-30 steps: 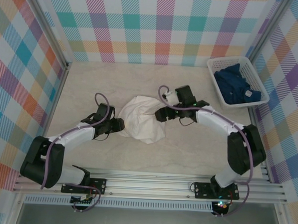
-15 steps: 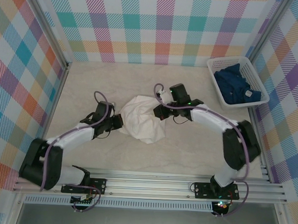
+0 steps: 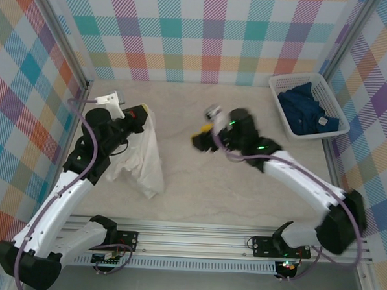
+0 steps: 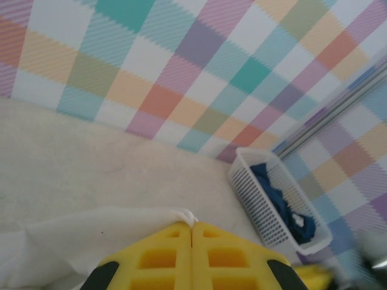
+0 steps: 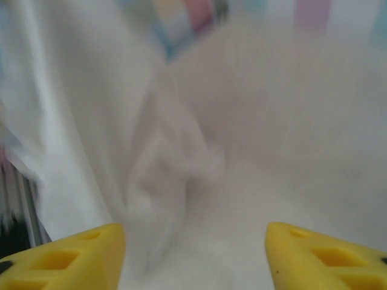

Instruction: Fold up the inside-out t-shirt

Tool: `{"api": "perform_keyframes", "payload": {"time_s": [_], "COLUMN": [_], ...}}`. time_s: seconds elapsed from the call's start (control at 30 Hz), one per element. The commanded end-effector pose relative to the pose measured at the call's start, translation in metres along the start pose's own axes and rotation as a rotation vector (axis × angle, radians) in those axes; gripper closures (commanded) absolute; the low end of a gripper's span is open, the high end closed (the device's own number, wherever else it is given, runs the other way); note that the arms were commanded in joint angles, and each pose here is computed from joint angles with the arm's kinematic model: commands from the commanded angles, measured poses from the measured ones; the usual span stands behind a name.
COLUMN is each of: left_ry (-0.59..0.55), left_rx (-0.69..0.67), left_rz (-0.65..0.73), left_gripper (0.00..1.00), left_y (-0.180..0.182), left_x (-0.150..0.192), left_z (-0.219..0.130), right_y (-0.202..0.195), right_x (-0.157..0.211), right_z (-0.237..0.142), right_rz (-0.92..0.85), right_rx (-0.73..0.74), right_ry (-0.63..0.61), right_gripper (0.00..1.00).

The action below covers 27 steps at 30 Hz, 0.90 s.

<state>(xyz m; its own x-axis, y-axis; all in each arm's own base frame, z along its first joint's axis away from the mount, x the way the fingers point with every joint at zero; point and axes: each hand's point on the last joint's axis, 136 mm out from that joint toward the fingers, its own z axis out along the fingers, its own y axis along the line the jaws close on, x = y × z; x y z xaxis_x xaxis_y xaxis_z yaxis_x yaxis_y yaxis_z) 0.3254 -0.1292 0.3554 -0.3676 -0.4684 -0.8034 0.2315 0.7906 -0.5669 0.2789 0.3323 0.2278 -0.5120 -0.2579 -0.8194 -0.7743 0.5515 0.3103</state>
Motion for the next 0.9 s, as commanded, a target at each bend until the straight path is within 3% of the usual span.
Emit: {"api": "perform_keyframes", "payload": {"time_s": [0.0, 0.23, 0.33, 0.37, 0.47, 0.53, 0.57, 0.6, 0.73, 0.87], "left_ry": [0.078, 0.104, 0.103, 0.098, 0.081, 0.064, 0.052, 0.036, -0.042, -0.143], "left_rx": [-0.061, -0.127, -0.159, -0.168, -0.188, -0.204, -0.217, -0.224, -0.185, -0.024], "left_rz": [0.016, 0.059, 0.082, 0.085, 0.088, 0.089, 0.088, 0.086, 0.07, 0.05], "left_gripper": [1.0, 1.0, 1.0, 1.0, 1.0, 1.0, 1.0, 1.0, 1.0, 1.0], "left_y": [0.013, 0.024, 0.028, 0.03, 0.033, 0.034, 0.036, 0.035, 0.019, -0.023], "left_x": [0.015, 0.018, 0.016, 0.015, 0.012, 0.007, 0.004, -0.001, -0.026, -0.059], "left_z": [0.005, 0.003, -0.001, -0.002, -0.006, -0.009, -0.012, -0.015, -0.028, -0.051], "right_y": [0.034, 0.092, 0.096, 0.091, 0.076, 0.067, 0.062, 0.056, 0.02, 0.015], "right_x": [0.075, 0.115, 0.126, 0.126, 0.113, 0.099, 0.088, 0.071, -0.005, -0.103], "right_z": [0.047, 0.122, 0.149, 0.158, 0.174, 0.172, 0.164, 0.148, 0.047, -0.092], "right_rz": [0.024, -0.016, -0.032, -0.028, -0.036, -0.056, -0.069, -0.082, -0.104, -0.177], "right_rx": [-0.08, -0.276, -0.278, -0.257, -0.196, -0.162, -0.154, -0.135, -0.035, 0.082], "right_ry": [0.168, 0.17, 0.169, 0.158, 0.101, 0.061, 0.034, -0.007, -0.14, -0.358], "right_gripper": [0.26, 0.22, 0.24, 0.28, 0.51, 0.78, 0.95, 1.0, 1.0, 1.0]}}
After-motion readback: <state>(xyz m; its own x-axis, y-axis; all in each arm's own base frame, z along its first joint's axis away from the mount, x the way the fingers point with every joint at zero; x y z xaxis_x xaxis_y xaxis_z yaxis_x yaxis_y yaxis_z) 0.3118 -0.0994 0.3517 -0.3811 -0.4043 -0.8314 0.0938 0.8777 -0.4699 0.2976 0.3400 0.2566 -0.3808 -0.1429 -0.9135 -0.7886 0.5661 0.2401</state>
